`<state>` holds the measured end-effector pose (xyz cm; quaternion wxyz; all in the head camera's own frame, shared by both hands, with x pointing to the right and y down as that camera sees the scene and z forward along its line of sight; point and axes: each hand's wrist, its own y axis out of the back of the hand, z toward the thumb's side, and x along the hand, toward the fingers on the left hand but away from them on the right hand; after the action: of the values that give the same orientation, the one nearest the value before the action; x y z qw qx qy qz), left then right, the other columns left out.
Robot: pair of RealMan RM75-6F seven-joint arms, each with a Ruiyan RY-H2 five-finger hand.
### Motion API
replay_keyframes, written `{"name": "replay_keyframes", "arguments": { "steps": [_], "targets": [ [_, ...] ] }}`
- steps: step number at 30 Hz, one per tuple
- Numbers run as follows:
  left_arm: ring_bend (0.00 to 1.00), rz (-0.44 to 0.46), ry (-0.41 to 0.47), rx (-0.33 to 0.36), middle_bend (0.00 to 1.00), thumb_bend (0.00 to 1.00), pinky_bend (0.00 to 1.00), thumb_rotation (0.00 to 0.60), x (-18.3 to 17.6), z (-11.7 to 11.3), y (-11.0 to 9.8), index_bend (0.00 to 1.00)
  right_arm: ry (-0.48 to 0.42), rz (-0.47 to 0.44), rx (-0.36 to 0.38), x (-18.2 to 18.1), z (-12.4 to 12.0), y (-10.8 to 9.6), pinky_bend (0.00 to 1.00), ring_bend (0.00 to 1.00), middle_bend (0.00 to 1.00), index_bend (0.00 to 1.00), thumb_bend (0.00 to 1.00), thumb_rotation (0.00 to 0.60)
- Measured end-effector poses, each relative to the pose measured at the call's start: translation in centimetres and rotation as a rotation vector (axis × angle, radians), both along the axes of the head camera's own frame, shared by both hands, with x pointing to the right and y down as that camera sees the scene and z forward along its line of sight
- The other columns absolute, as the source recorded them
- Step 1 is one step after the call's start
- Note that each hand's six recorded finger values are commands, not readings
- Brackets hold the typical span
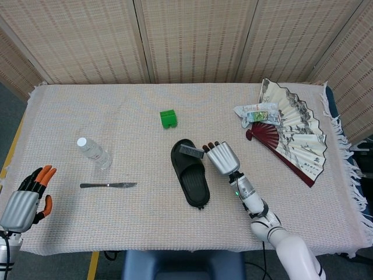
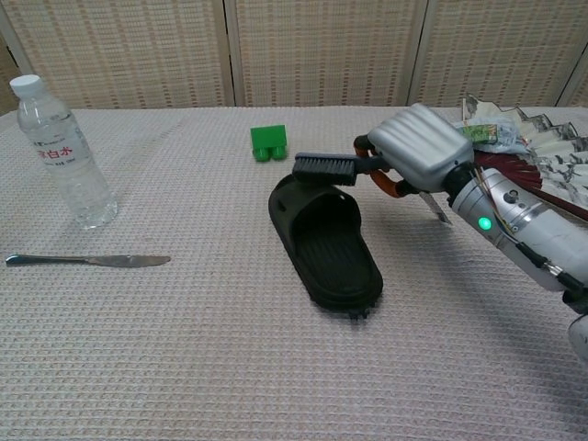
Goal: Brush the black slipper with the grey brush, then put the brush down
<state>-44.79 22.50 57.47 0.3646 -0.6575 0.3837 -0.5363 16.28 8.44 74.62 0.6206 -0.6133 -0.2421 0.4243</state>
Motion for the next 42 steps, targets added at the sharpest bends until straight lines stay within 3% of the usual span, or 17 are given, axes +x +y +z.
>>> {"name": "replay_keyframes", "arguments": {
  "steps": [8, 17, 26, 33, 34, 36, 38, 39, 42],
  "targets": [
    [0.0, 0.014, -0.005, 0.005, 0.0, 0.71, 0.15, 0.6, 0.3, -0.1, 0.3, 0.0, -0.023, -0.017, 0.047, 2.1, -1.2, 1.0, 1.0, 0.67, 0.58, 0.84, 0.82, 0.6],
    [0.0, 0.031, 0.0, 0.007, 0.0, 0.71, 0.14, 0.6, 1.0, -0.1, 0.6, 0.0, -0.021, -0.035, 0.115, 8.4, -4.2, 3.3, 1.0, 0.68, 0.58, 0.84, 0.82, 0.6],
    [0.0, 0.054, -0.003, -0.009, 0.0, 0.71, 0.14, 0.6, 1.6, 0.3, 0.9, 0.0, 0.102, 0.024, 0.025, 15.5, -3.9, 8.0, 1.0, 0.68, 0.58, 0.85, 0.82, 0.6],
    [0.0, 0.049, -0.008, -0.015, 0.0, 0.71, 0.14, 0.6, 1.6, 0.5, 0.9, 0.0, 0.167, 0.054, -0.017, 17.6, -3.0, 9.0, 1.0, 0.68, 0.58, 0.85, 0.79, 0.6],
    [0.0, 0.049, -0.008, -0.015, 0.0, 0.71, 0.14, 0.6, 1.6, 0.5, 0.8, 0.0, 0.175, 0.056, -0.02, 17.8, -2.9, 9.1, 0.99, 0.67, 0.58, 0.81, 0.77, 0.6],
    [0.0, 0.047, -0.009, -0.017, 0.0, 0.71, 0.14, 0.6, 1.5, 0.6, 0.8, 0.0, 0.193, 0.06, -0.032, 18.1, -2.5, 9.2, 0.91, 0.6, 0.55, 0.65, 0.73, 0.6],
    [0.0, 0.045, -0.01, -0.019, 0.0, 0.71, 0.14, 0.6, 1.5, 0.7, 0.7, 0.0, 0.207, 0.061, -0.048, 18.4, -2.2, 9.2, 0.78, 0.48, 0.45, 0.43, 0.68, 0.6],
    [0.0, 0.043, -0.011, -0.021, 0.0, 0.71, 0.14, 0.6, 1.4, 0.7, 0.7, 0.0, 0.217, 0.064, -0.063, 18.6, -2.0, 9.3, 0.67, 0.37, 0.34, 0.28, 0.62, 0.6],
    [0.0, 0.042, -0.013, -0.024, 0.0, 0.71, 0.14, 0.6, 1.4, 0.8, 0.7, 0.0, 0.239, 0.08, -0.115, 19.4, -1.3, 9.5, 0.46, 0.15, 0.14, 0.04, 0.43, 0.6]
  ]
}}
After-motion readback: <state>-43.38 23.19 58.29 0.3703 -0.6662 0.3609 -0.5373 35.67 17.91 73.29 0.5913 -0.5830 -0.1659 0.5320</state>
